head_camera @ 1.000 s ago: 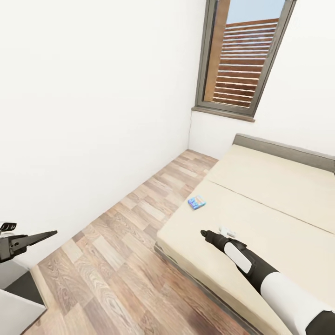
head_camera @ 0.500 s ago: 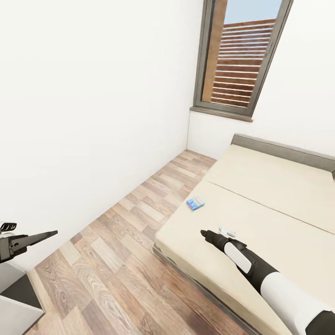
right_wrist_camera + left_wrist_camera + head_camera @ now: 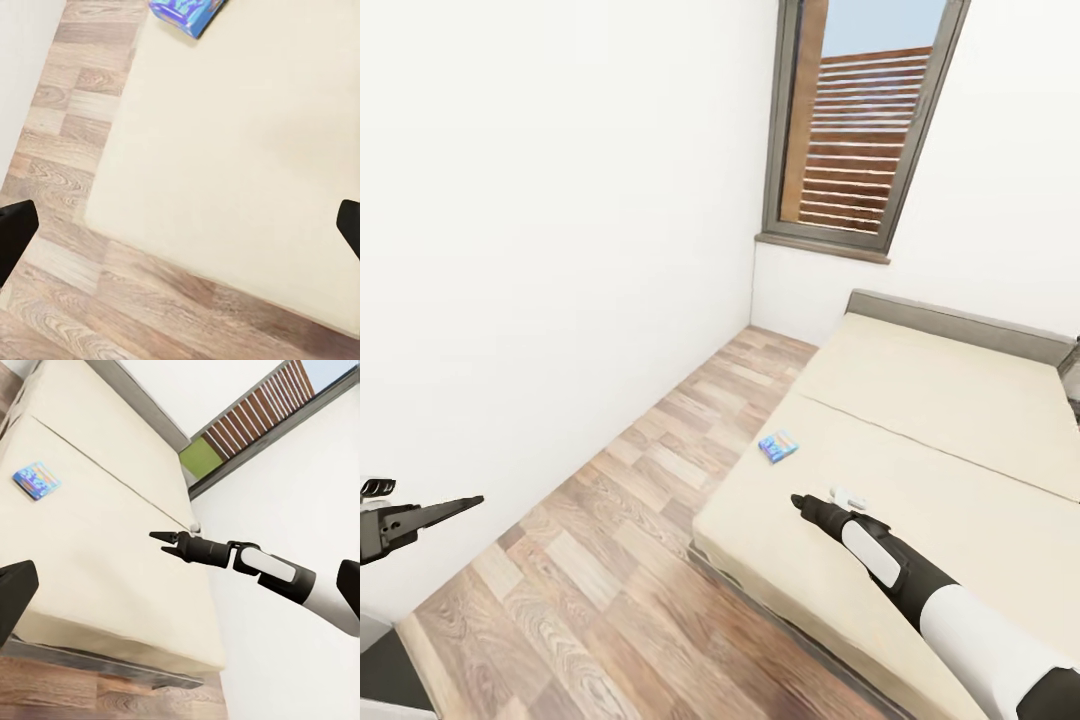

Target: Put all the toys in the child's room - the three board games (two on the bed and one on the table), the two jigsaw puzzles on the table, and the tennis ball on the table - inside the toy box on the table in the child's room.

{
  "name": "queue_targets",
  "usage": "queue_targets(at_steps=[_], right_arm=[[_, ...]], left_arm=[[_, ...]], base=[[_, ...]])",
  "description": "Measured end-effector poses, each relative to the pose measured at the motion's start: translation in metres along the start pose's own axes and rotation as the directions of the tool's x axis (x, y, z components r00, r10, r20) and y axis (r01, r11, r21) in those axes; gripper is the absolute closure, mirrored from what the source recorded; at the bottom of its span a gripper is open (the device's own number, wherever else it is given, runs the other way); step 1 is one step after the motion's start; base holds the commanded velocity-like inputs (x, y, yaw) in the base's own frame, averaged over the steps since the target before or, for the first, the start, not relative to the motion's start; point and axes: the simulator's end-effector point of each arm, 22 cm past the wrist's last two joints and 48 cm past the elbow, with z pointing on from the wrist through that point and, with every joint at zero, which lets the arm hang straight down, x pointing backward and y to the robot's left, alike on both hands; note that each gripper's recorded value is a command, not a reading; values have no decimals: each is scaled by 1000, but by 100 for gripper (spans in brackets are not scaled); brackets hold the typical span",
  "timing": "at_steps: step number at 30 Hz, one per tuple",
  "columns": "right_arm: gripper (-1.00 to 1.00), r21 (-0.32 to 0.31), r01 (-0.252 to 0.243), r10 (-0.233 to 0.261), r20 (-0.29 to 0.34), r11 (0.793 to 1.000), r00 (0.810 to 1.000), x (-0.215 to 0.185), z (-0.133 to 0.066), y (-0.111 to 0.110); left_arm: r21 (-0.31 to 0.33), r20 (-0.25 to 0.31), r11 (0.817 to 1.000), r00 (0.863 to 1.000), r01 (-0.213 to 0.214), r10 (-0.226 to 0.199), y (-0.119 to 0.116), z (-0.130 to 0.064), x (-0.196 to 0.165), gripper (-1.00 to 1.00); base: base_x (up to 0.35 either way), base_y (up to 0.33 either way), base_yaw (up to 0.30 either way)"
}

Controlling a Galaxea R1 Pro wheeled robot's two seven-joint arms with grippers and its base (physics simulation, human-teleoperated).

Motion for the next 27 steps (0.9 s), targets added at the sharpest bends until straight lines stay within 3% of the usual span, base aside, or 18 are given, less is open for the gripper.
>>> queue_targets(at_steps=[11,27], right_arm=[[-100,-6,2,-2,10,1000,1000,-5,-4,4],[-100,-14,5,-5,23,1000,1000,-12,-9,10]], left_arm=[[4,5,1000,1000,-9,9,-5,-2,-2,-100],[14,13,1000,1000,-23,23,-12,-4,-6,-100]], base=[[208,214,-221],[26,30,-224]])
